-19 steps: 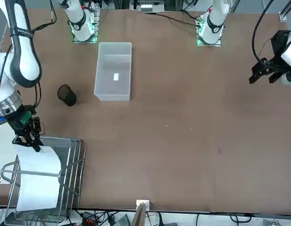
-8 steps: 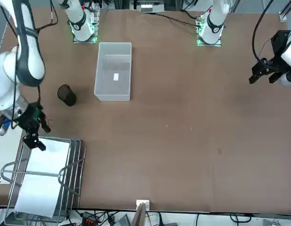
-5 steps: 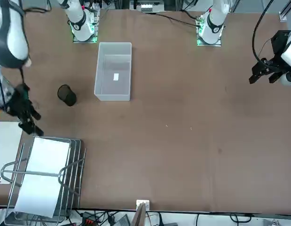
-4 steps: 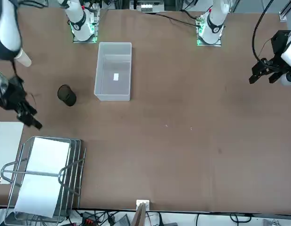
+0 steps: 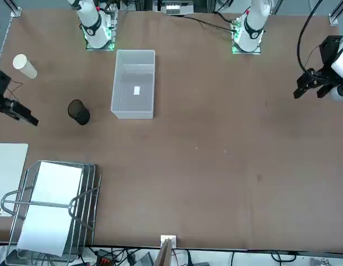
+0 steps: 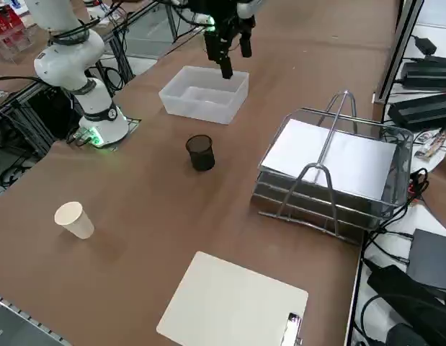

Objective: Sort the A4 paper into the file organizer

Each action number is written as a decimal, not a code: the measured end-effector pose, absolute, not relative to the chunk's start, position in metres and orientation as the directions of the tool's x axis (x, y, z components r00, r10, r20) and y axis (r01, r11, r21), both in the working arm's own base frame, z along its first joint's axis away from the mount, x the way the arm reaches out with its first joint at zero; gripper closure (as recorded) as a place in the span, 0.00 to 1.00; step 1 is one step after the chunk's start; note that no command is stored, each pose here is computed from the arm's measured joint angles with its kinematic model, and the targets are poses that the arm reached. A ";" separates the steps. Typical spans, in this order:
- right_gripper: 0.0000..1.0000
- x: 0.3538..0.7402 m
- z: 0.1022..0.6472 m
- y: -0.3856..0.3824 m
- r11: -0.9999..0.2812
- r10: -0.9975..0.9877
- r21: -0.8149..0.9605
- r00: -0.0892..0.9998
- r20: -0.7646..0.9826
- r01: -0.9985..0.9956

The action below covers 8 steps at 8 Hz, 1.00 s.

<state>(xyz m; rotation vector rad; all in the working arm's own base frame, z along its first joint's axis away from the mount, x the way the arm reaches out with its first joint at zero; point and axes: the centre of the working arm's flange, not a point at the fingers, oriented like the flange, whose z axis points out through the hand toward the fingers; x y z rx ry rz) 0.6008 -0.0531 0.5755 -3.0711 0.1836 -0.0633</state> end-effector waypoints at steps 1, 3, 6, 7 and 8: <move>0.00 0.593 0.582 -0.053 -0.998 -0.040 -0.048 0.999 0.016 -0.039; 0.00 0.574 0.600 -0.052 -0.999 0.025 -0.048 1.000 -0.017 0.024; 0.00 0.552 0.622 -0.048 -0.998 0.035 -0.051 0.999 -0.009 0.034; 0.00 0.545 0.626 -0.045 -0.998 0.040 -0.052 0.999 -0.005 0.040; 0.00 0.542 0.627 -0.042 -0.998 0.046 -0.052 0.999 -0.004 0.046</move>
